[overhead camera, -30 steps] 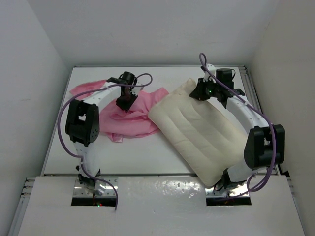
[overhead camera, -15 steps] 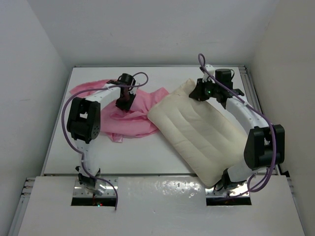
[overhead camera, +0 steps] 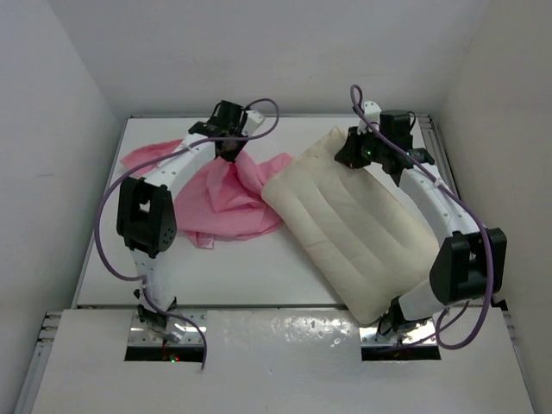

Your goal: Put the pillow into the pillowcase

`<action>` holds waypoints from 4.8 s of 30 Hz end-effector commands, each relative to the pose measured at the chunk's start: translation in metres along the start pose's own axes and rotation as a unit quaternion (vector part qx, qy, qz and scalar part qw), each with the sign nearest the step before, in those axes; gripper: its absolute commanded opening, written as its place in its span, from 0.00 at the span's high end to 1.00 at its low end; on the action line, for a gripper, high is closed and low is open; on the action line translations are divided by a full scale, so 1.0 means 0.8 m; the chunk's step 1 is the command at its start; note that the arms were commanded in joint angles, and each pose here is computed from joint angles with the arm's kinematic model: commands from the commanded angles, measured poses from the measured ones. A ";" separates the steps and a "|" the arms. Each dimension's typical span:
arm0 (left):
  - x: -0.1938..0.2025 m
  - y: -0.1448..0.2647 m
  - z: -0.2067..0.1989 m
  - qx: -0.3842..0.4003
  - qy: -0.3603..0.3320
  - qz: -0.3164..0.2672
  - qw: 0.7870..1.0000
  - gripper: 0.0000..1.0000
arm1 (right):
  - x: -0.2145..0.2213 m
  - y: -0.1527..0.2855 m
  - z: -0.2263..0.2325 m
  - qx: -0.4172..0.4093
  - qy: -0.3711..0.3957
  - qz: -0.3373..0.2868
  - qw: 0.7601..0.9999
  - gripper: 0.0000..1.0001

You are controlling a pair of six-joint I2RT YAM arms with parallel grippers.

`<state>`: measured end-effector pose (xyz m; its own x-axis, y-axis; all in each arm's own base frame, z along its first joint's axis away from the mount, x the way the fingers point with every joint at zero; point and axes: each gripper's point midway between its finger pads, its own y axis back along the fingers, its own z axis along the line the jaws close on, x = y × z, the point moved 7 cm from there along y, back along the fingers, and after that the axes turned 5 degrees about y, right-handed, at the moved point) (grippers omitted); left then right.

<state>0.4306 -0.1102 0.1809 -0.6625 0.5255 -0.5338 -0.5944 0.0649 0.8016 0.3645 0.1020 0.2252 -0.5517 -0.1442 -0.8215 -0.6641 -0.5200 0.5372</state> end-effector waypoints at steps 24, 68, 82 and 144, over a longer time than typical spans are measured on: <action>-0.122 0.138 -0.076 0.193 -0.093 -0.161 0.963 1.00 | -0.100 -0.014 0.041 0.198 0.112 -0.160 0.961 1.00; -0.211 0.166 -0.145 0.352 -0.051 -0.279 0.892 1.00 | 0.003 -0.138 0.129 -0.043 0.020 -0.043 0.998 1.00; -0.181 0.089 -0.156 0.291 -0.058 -0.221 0.929 0.45 | 0.037 -0.120 0.079 -0.046 -0.143 -0.057 0.987 0.41; -0.182 0.078 -0.177 0.253 -0.128 -0.207 0.936 1.00 | 0.010 -0.116 0.126 -0.186 -0.031 0.007 0.982 1.00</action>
<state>0.4300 -0.2778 0.2199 -0.4025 0.6415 -0.6531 -0.4215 0.5034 0.7543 0.3678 0.2009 0.1327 -0.7498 -0.1025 -0.6537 -0.4467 -0.6504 0.6144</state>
